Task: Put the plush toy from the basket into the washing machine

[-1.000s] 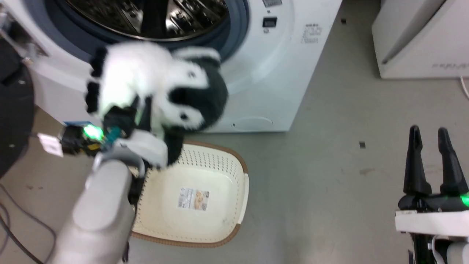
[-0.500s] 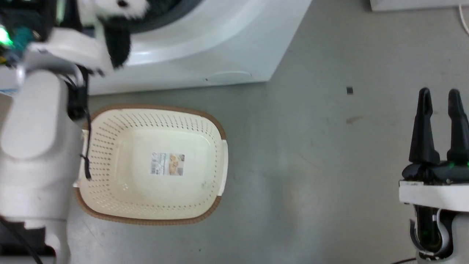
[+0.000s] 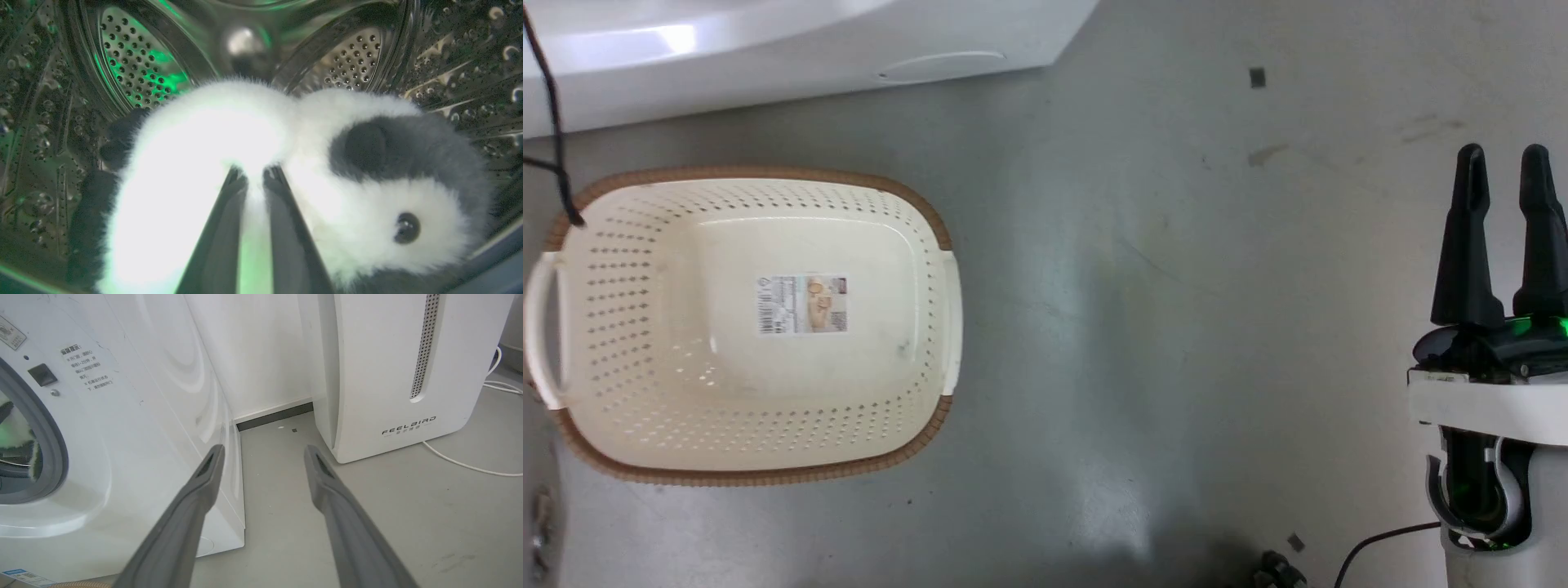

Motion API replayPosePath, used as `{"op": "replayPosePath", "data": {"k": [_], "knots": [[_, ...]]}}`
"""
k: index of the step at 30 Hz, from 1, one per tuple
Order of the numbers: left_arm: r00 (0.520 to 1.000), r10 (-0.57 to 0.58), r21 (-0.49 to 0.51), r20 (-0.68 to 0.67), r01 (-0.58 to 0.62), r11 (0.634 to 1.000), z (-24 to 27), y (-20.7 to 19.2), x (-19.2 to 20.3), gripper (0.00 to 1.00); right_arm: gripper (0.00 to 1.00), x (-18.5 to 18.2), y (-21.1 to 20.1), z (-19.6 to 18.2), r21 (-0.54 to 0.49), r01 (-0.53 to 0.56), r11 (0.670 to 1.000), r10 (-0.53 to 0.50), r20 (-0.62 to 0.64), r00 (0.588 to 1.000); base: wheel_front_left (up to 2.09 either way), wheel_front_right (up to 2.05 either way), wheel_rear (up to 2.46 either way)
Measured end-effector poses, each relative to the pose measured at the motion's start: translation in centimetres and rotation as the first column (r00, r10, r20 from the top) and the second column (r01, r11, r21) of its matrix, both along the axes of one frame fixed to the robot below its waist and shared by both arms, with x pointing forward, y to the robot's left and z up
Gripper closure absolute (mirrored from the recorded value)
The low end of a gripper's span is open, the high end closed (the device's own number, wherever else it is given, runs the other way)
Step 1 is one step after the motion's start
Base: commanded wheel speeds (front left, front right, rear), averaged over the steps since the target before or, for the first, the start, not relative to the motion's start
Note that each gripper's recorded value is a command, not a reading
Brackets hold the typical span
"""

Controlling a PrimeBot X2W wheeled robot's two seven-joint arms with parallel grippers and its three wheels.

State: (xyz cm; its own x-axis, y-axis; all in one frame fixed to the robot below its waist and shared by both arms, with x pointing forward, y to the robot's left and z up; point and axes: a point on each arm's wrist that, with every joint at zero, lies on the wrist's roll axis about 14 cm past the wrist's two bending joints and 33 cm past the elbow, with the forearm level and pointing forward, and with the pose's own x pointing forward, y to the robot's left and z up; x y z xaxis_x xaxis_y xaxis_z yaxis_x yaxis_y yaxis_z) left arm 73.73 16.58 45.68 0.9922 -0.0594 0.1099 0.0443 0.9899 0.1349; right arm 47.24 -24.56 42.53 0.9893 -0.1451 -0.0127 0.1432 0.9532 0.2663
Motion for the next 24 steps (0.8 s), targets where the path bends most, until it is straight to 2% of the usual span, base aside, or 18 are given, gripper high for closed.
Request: {"op": "replayPosePath", "data": {"k": [7,12,13,14,19,21,24], "knots": [[0.999,0.017,-0.031,0.027,-0.016,0.999,-0.2,-0.5,3.1,1.0,0.0,-0.5,-1.2,-1.6,-0.019,0.028,0.999,-0.029,-0.05,0.998,0.0,0.0,0.0],[1.0,0.027,-0.036,0.011,-0.026,0.999,-1.3,-0.6,4.0,1.0,0.0,-0.3,-1.5,-2.0,-0.03,0.034,0.999,-0.035,-0.057,0.998,0.0,0.0,0.0],[0.999,0.034,-0.037,0.005,-0.034,0.999,-1.5,-0.5,4.0,0.94,0.0,-0.3,-1.5,-2.1,-0.03,0.033,0.999,-0.035,-0.058,0.998,0.0,0.0,0.0],[0.999,0.04,-0.036,-0.001,-0.04,0.999,-1.6,-0.4,3.9,0.0,0.0,-0.2,-1.5,-2.1,-0.028,0.032,0.999,-0.034,-0.057,0.998,0.0,0.0,0.0],[0.998,0.062,-0.035,0.02,-0.061,0.998,-0.4,0.0,3.5,0.0,0.0,0.0,-0.7,-1.6,-0.016,0.011,1.0,-0.012,-0.042,0.999,0.0,0.0,0.0],[0.997,0.071,-0.07,0.02,-0.07,0.995,-0.2,0.1,3.0,0.0,0.0,0.1,-0.4,-1.2,-0.012,0.006,1.0,-0.006,-0.031,1.0,0.0,0.0,0.0],[0.997,0.063,-0.074,-0.041,-0.066,0.995,-1.7,-0.3,1.1,0.0,0.0,0.2,0.0,0.0,-0.008,-0.006,1.0,0.006,-0.002,1.0,0.0,0.0,0.0]]}}
